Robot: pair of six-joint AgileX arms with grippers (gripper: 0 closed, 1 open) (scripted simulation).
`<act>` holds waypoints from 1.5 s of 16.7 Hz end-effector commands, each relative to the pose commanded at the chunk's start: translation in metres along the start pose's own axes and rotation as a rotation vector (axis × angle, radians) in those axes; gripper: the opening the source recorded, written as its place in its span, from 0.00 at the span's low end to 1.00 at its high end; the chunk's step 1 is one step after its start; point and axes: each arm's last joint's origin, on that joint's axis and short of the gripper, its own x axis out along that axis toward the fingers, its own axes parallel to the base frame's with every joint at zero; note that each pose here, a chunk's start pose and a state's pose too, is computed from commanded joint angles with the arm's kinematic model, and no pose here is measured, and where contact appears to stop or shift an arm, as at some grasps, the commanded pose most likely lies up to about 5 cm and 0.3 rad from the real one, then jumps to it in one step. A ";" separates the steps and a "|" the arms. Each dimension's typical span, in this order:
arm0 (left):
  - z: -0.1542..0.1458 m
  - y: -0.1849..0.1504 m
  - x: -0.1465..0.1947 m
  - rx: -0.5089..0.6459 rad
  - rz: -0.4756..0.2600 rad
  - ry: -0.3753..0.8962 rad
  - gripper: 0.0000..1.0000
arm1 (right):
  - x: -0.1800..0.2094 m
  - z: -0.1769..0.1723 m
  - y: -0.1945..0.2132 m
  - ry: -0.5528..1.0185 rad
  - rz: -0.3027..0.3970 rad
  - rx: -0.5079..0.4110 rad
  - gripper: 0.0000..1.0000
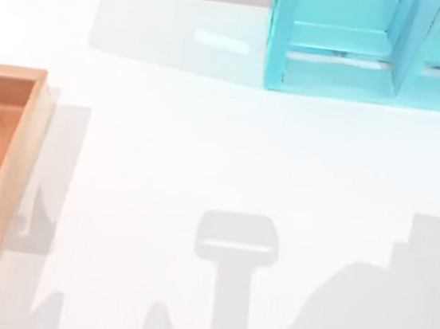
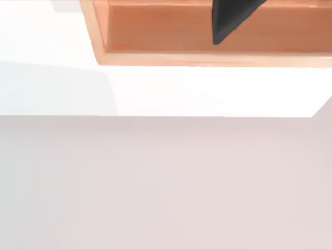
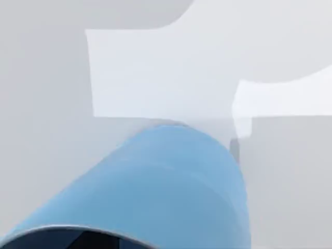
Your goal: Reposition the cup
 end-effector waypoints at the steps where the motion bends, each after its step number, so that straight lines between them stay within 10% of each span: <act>1: 0.000 0.000 0.000 0.000 0.000 0.000 1.00 | 0.001 0.000 0.000 0.000 0.000 0.000 1.00; 4: 0.000 0.000 0.000 0.000 0.000 0.000 1.00 | 0.001 0.000 0.000 0.000 0.000 0.000 1.00; 17: 0.000 0.000 0.000 0.000 0.000 0.000 1.00 | 0.001 0.000 0.000 0.000 0.000 0.000 0.02; 25: 0.000 0.000 0.000 0.000 0.000 0.000 1.00 | 0.001 0.000 0.000 0.000 0.000 0.000 0.00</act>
